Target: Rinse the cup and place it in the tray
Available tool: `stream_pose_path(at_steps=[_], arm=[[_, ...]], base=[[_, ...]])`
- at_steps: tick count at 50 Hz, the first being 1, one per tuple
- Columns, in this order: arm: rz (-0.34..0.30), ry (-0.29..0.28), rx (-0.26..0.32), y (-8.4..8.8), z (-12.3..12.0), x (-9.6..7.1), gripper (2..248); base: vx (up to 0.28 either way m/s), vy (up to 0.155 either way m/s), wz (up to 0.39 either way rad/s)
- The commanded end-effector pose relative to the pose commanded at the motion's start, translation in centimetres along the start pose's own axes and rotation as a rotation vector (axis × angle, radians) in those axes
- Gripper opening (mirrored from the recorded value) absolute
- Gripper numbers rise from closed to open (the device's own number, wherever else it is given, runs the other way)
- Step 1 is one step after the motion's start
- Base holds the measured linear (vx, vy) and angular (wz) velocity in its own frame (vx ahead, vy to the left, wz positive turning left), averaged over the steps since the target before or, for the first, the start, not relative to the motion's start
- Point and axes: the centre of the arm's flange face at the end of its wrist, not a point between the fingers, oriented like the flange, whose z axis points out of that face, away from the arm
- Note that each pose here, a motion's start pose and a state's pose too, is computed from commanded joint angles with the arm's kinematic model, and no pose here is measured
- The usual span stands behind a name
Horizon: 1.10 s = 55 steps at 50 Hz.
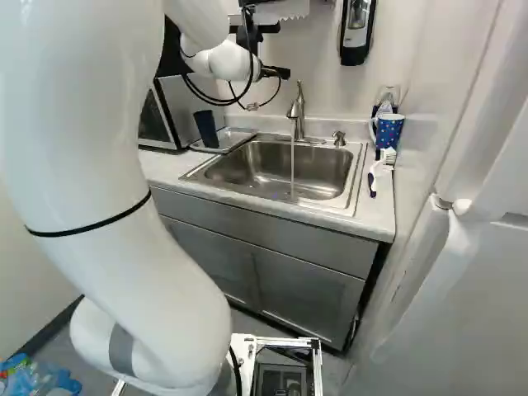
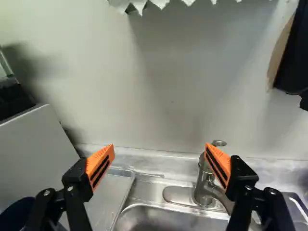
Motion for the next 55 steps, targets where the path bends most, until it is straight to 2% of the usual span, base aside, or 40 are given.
stream_pose_path(at_steps=[24, 43, 55], arm=[[-0.017, -0.027, -0.026, 2.1, 2.2, 2.3, 247], [-0.036, -0.063, -0.019, 2.0, 4.3, 3.8, 247], [-0.046, -0.101, -0.027, 2.7, 4.9, 4.6, 247]], base=[[0.000, 0.000, 0.000], [0.000, 0.000, 0.000], [0.000, 0.000, 0.000]])
